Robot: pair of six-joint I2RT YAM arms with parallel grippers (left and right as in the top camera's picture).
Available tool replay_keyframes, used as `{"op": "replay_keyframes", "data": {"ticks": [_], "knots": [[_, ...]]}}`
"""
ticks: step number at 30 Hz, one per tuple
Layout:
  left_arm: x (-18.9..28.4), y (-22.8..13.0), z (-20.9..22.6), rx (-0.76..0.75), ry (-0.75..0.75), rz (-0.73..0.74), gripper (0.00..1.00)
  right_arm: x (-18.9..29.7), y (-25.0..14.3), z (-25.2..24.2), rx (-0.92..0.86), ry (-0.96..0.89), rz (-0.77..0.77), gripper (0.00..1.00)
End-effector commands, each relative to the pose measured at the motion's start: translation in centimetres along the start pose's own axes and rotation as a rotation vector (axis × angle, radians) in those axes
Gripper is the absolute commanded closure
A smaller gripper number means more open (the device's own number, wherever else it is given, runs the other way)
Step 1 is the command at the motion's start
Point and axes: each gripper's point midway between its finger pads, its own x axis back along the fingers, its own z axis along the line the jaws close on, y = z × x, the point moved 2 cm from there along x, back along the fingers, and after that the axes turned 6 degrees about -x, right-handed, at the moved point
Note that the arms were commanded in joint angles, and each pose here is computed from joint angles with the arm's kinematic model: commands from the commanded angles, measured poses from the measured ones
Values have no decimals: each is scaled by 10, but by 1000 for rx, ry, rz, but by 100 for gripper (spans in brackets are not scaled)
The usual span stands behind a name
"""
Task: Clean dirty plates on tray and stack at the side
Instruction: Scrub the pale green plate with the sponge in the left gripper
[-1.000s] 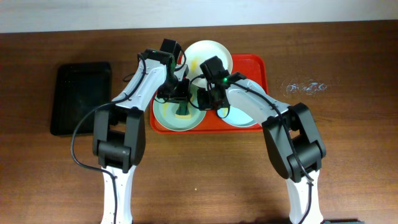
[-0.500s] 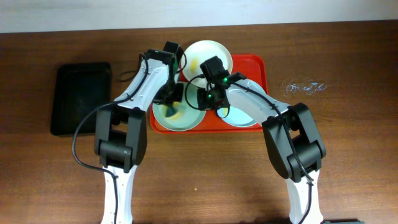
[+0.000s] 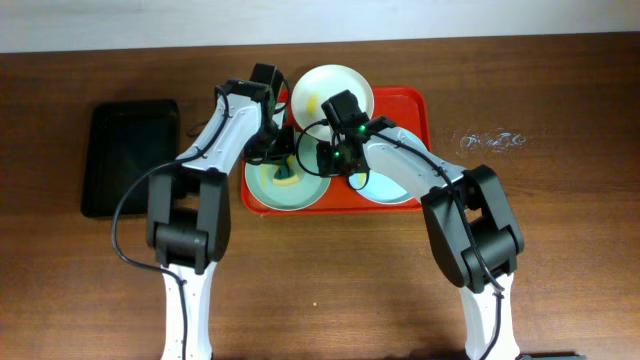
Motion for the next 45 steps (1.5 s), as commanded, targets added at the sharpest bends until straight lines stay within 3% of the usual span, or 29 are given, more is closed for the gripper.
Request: {"op": "replay_keyframes", "data": {"ticks": [1,6,8,9,11,13,16,19,23,28,31,33,37,40,45], "knots": [[-35,-28,38,8,212,82,100,-14,-17,-12,15,-47,48,96],[24,-22,96,118,683,25,100,-14,-16,-11,15,-44,45,96],[33,-13,93,121,679,-5,100,-14,-16,-11,15,-45,45,96],[35,-9,90,124,661,-16,100,-14,-16,-11,15,-44,44,96],[24,-5,60,76,447,11,100,-14,-15,-11,16,-41,39,96],[7,-3,6,-7,81,36,100,-14,-14,-10,17,-40,36,96],[-3,-8,-23,-24,-82,53,100,-14,-14,-10,17,-40,36,96],[-18,-24,-16,-66,19,91,100,-14,-14,-10,17,-40,36,96],[-16,-42,-44,-367,-206,143,100,-14,-14,-10,17,-39,35,96],[22,-41,-55,-428,-256,118,100,-14,-14,-10,17,-40,36,96],[17,-40,-55,-372,-251,118,100,-14,-15,-11,16,-41,39,96],[3,-32,-44,-291,-170,86,100,-14,-15,-11,16,-42,41,96],[-6,-11,36,56,284,-30,100,-14,-17,-12,15,-47,49,96],[12,-9,79,115,481,-61,100,-14,-17,-12,14,-47,49,96],[65,-1,82,162,509,-173,100,-14,-18,-11,14,-41,55,96]]}}
